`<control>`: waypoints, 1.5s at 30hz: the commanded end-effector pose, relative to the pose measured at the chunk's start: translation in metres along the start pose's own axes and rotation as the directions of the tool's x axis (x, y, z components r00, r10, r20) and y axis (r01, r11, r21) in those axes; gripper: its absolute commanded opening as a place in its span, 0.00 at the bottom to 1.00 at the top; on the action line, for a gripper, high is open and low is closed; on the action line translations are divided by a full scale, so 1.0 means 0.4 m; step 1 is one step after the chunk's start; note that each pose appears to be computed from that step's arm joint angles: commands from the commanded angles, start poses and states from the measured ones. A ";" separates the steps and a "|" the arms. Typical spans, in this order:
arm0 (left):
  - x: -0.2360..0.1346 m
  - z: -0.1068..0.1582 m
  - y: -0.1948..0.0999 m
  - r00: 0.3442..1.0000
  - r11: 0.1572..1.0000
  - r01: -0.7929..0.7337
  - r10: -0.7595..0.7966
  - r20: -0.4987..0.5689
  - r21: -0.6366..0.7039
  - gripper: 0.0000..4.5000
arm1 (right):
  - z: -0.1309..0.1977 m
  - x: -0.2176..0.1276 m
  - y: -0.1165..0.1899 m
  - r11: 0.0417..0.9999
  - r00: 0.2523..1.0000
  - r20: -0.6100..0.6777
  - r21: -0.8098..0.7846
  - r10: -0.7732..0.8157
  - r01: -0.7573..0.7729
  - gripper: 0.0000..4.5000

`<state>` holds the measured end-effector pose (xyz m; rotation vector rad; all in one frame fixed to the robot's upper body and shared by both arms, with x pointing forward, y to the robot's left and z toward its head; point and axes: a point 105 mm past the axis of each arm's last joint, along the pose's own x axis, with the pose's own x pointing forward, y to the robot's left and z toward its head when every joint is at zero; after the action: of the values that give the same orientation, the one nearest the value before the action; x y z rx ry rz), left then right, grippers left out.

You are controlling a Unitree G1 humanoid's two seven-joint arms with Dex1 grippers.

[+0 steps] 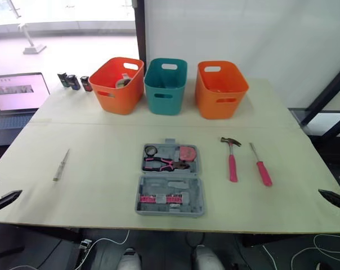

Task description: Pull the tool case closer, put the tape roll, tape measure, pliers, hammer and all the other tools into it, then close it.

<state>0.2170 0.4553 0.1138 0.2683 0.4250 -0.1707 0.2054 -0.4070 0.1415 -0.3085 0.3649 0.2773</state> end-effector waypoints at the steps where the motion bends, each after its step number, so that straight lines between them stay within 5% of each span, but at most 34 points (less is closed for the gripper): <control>1: -0.014 0.024 0.018 0.999 0.999 -0.030 0.029 0.036 0.023 0.99 | 0.004 -0.003 -0.003 1.000 0.999 0.027 -0.015 -0.017 0.018 1.00; 12: 0.003 0.044 0.030 0.993 0.996 -0.075 0.078 0.087 -0.039 0.99 | 0.044 0.023 0.024 0.999 0.994 0.110 0.041 -0.005 0.001 1.00; 21: 0.068 0.075 -0.050 0.960 0.942 -0.143 0.207 0.190 -0.303 0.99 | 0.239 0.130 0.287 0.940 0.905 0.267 -0.002 0.330 -0.342 1.00; 28: 0.119 0.090 -0.087 0.968 0.908 -0.221 0.248 0.031 -0.357 0.99 | 0.369 0.204 0.472 0.804 0.743 0.313 -0.161 0.591 -0.572 1.00; 35: 0.258 0.132 -0.137 0.982 0.934 -0.126 0.070 -0.174 -0.334 0.99 | 0.429 0.258 0.597 0.639 0.597 0.237 -0.376 0.767 -0.671 1.00; 37: 0.278 0.113 -0.124 0.957 0.934 -0.172 0.083 -0.278 -0.314 0.99 | 0.435 0.266 0.611 0.616 0.578 0.226 -0.402 0.784 -0.677 1.00; 45: 0.360 0.104 -0.126 0.931 0.958 -0.160 0.067 -0.358 -0.236 0.99 | 0.432 0.276 0.612 0.617 0.582 0.224 -0.407 0.782 -0.673 1.00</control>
<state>0.3522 0.3742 0.0780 0.0228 0.7608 0.0459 0.2819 -0.1021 0.1852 -0.3406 0.0748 1.2248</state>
